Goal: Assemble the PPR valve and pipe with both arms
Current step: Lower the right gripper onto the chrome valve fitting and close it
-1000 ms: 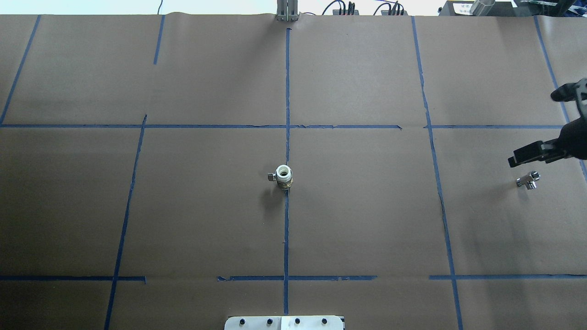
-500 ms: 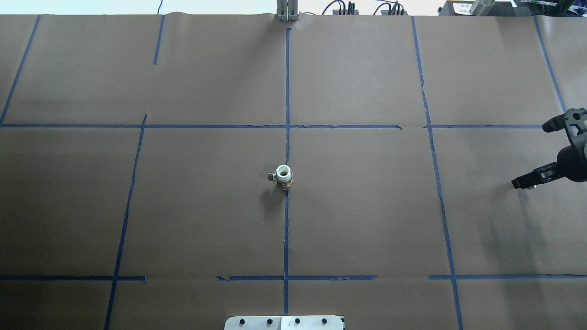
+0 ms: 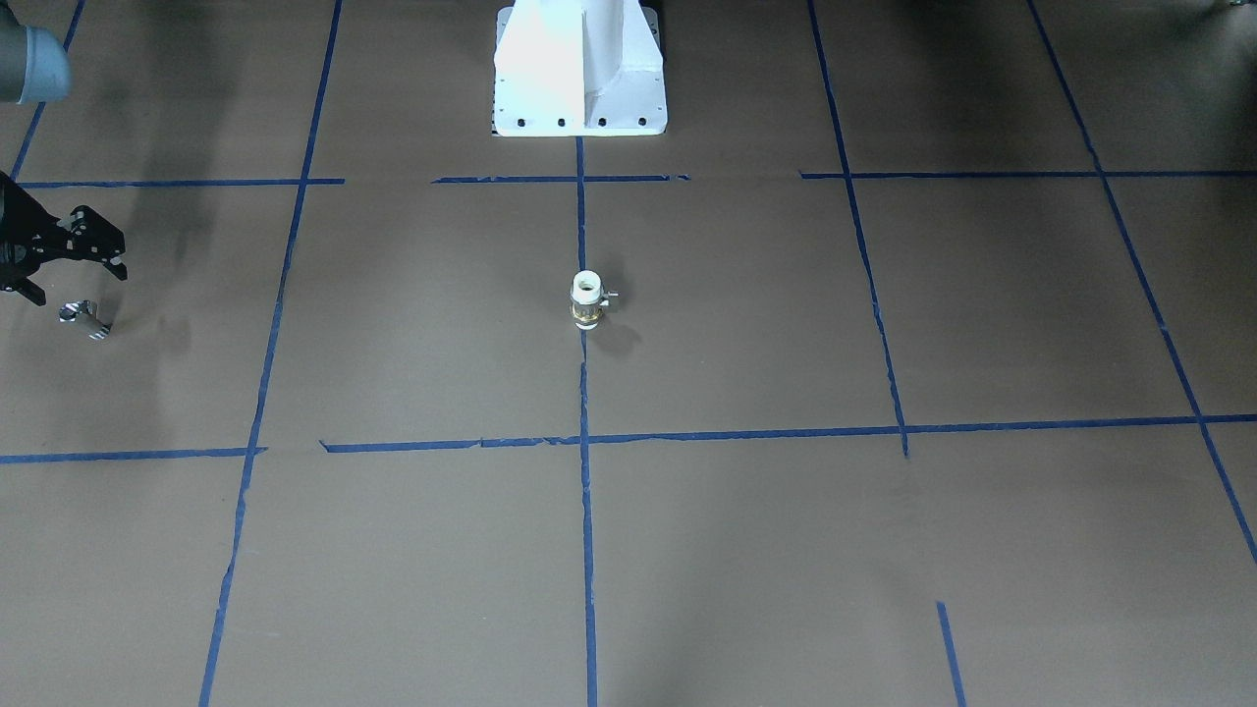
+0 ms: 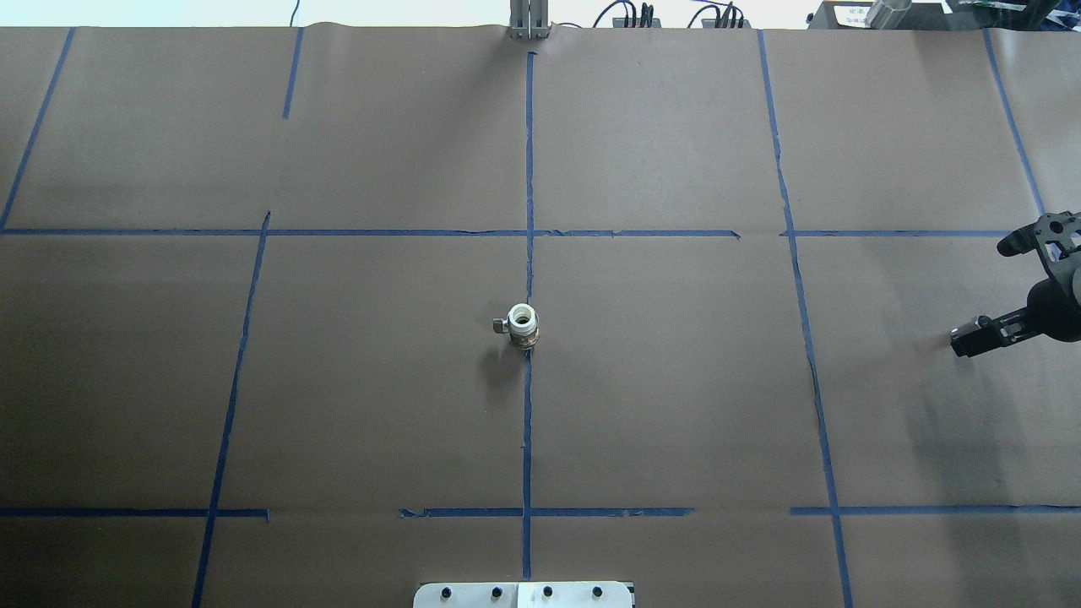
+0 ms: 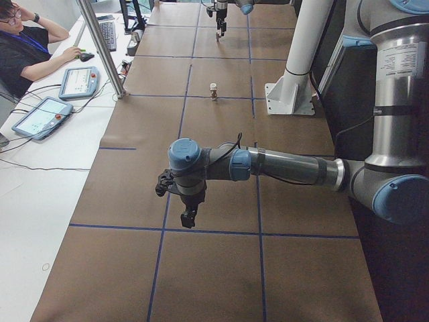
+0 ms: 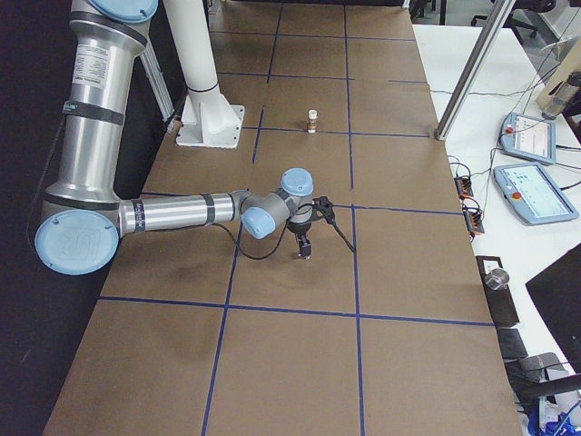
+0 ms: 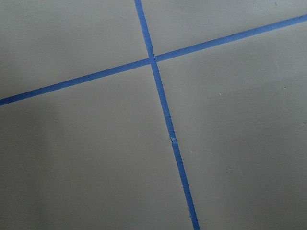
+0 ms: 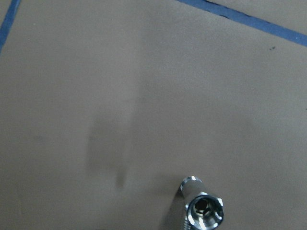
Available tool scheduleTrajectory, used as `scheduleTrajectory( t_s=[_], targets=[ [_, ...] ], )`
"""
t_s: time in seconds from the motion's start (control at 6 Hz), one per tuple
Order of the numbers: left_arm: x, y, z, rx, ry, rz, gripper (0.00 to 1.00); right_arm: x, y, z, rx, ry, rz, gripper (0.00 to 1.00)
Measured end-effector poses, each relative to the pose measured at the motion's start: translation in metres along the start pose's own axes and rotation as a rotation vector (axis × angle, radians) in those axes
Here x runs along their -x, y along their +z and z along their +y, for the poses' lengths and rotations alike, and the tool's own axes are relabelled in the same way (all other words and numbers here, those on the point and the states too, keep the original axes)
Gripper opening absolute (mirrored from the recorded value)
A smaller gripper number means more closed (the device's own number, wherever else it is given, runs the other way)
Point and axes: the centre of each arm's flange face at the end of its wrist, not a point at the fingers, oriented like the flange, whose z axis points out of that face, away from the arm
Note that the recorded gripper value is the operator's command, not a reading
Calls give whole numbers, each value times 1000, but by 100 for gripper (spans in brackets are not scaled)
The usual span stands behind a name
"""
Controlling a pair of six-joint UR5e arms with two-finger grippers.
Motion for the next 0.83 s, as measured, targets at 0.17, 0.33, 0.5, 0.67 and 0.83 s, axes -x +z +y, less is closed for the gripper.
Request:
scheduleTrajectory(
  t_s=[0.17, 0.33, 0.5, 0.67, 0.83],
  targets=[
    [0, 0, 1, 0, 0, 0, 100, -1, 2, 0, 3, 1, 3, 96],
    [-1, 0, 2, 0, -1, 0, 100, -2, 4, -2, 4, 1, 5, 95],
    [0, 0, 2, 1, -2, 0, 100, -2, 7, -5, 4, 1, 5, 94],
    [-1, 0, 3, 0, -1, 0, 100, -2, 11, -10, 5, 2, 6, 93],
    [-1, 0, 2, 0, -1, 0, 100, -3, 13, -13, 7, 2, 6, 91]
  ],
)
